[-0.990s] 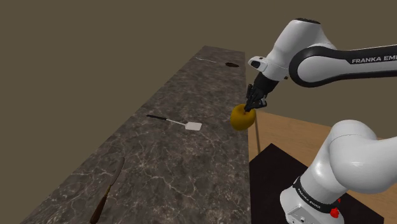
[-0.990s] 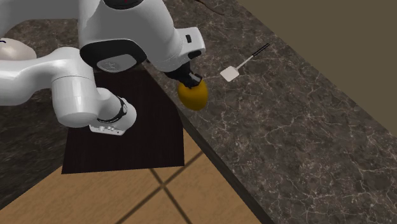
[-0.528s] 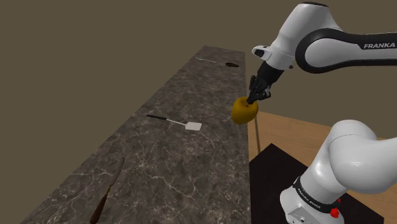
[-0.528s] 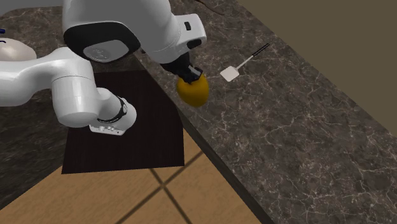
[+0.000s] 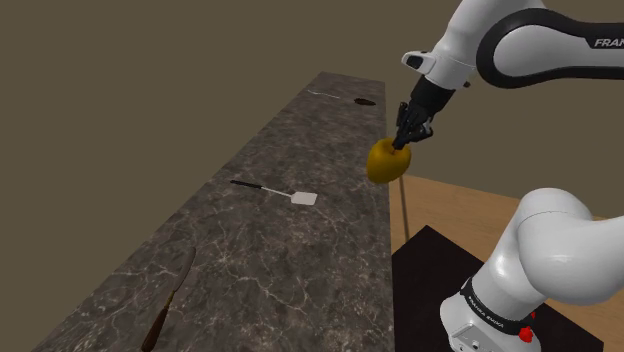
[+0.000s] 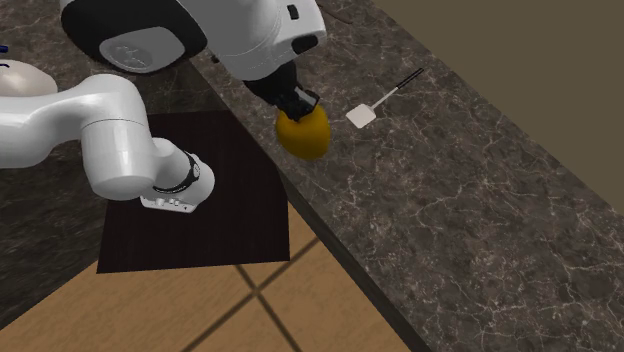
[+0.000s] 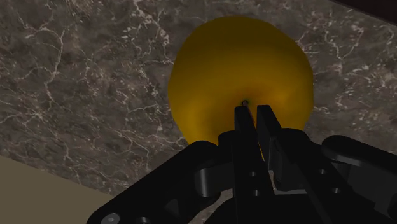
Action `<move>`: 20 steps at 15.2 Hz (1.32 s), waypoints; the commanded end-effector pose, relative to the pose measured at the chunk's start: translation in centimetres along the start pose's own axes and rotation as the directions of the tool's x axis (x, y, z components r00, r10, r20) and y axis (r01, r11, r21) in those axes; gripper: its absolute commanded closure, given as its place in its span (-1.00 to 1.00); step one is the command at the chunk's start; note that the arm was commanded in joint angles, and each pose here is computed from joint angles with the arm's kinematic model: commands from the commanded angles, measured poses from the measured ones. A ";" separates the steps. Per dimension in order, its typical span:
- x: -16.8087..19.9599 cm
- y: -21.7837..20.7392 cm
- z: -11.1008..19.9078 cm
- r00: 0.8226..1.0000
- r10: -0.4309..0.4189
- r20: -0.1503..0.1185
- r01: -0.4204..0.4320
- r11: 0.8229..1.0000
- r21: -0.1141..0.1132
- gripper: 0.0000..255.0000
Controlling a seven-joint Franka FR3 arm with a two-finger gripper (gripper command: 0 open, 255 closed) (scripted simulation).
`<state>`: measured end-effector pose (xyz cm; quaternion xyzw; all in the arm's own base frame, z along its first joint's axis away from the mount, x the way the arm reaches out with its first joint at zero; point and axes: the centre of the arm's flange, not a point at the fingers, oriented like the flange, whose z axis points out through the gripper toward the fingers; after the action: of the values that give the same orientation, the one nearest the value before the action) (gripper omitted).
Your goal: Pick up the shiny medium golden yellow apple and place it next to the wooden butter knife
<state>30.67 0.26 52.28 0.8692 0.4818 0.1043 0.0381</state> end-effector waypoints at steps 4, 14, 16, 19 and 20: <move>0.4 0.4 -2.7 1.000 0.000 0.000 0.000 1.000 0.000 1.00; 2.3 0.7 -6.8 1.000 0.000 0.000 0.000 1.000 0.000 1.00; 4.8 0.0 -6.6 1.000 0.000 0.000 0.000 1.000 0.000 1.00; 8.6 -1.2 -6.2 1.000 0.000 0.000 0.000 1.000 0.000 1.00; 9.9 -1.6 -6.1 1.000 0.000 0.000 0.000 1.000 0.000 1.00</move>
<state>32.45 7.67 59.18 0.8691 0.4822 0.1035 0.0386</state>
